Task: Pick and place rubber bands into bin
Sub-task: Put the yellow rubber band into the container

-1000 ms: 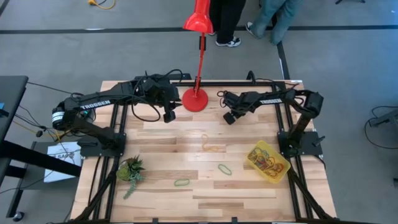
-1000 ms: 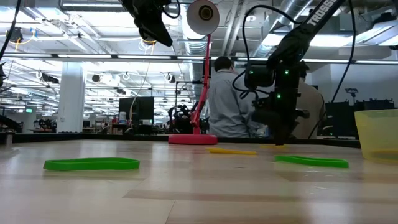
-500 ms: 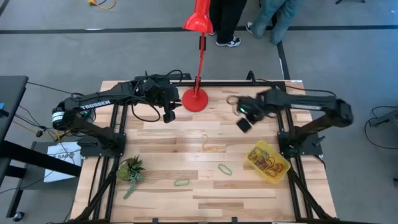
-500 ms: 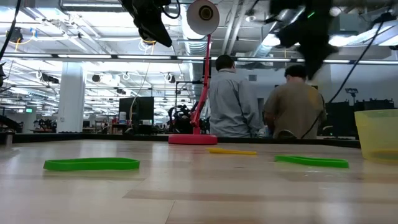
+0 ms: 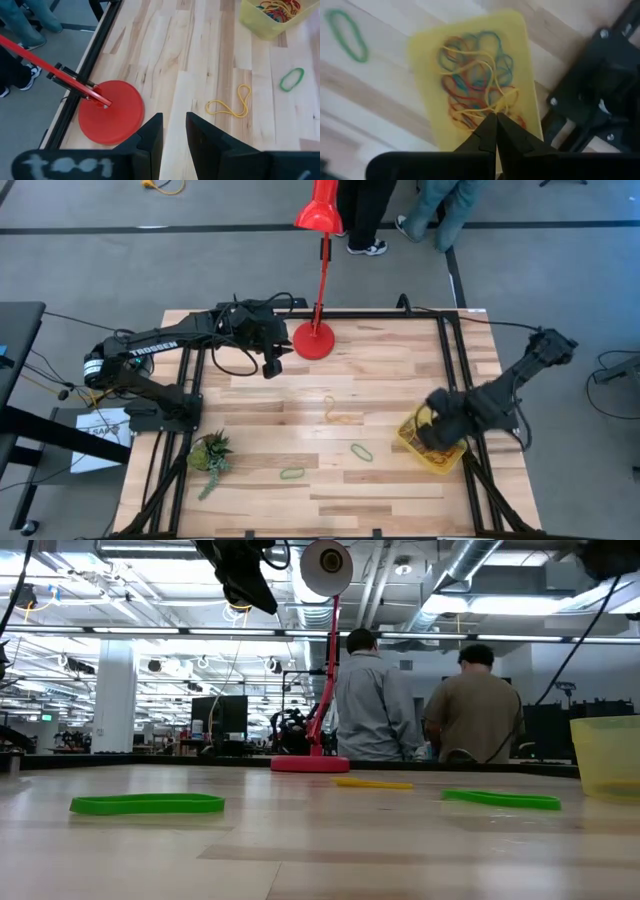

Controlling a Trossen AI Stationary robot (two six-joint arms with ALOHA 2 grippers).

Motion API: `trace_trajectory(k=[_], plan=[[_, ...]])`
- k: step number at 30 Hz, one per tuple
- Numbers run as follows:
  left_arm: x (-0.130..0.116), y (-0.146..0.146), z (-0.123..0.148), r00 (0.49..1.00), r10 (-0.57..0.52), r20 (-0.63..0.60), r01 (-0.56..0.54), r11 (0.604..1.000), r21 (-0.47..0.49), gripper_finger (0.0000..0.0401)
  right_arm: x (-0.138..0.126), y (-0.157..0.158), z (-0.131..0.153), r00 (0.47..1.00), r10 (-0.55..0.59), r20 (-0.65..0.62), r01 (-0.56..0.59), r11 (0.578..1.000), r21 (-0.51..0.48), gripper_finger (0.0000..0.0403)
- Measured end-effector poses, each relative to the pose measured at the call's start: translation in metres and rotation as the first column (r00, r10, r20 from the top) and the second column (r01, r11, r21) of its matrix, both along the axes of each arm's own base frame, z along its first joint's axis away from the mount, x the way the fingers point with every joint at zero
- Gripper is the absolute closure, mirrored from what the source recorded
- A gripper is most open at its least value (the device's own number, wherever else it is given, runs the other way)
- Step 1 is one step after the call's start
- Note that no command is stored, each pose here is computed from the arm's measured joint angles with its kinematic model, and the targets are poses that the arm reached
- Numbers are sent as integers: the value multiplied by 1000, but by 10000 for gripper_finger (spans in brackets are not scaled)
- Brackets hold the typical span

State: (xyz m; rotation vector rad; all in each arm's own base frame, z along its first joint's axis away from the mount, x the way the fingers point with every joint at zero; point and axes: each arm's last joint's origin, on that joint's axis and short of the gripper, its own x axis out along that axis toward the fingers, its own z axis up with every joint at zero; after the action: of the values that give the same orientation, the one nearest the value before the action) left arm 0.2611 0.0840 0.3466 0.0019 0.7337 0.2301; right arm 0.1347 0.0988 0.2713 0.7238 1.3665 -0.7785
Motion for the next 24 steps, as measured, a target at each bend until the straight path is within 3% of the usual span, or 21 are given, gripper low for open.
trace_trajectory(k=[4, 9, 16, 21, 24], plan=[[0, 0, 0, 1000, 3, 1, -3, 1000, -3, 325, -7, 20, -16, 998, -32, -56, 31, 999, -31, 391], [0, 0, 0, 1000, 8, 3, -8, 1000, -9, 325, -5, 41, -24, 997, 3, -74, 1, 999, 51, 353], [0, 0, 0, 1000, 8, 3, -8, 1000, -9, 325, 3, 43, -29, 998, -3, -63, 6, 999, 43, 303], [0, 0, 0, 1000, 11, 4, -11, 1000, -13, 325, 15, 33, -28, 990, -25, 142, 44, 990, -131, 291], [0, 0, 0, 1000, 18, 3, -18, 1000, -21, 325, 25, 32, -27, 942, 12, 335, 81, 962, -260, 291]])
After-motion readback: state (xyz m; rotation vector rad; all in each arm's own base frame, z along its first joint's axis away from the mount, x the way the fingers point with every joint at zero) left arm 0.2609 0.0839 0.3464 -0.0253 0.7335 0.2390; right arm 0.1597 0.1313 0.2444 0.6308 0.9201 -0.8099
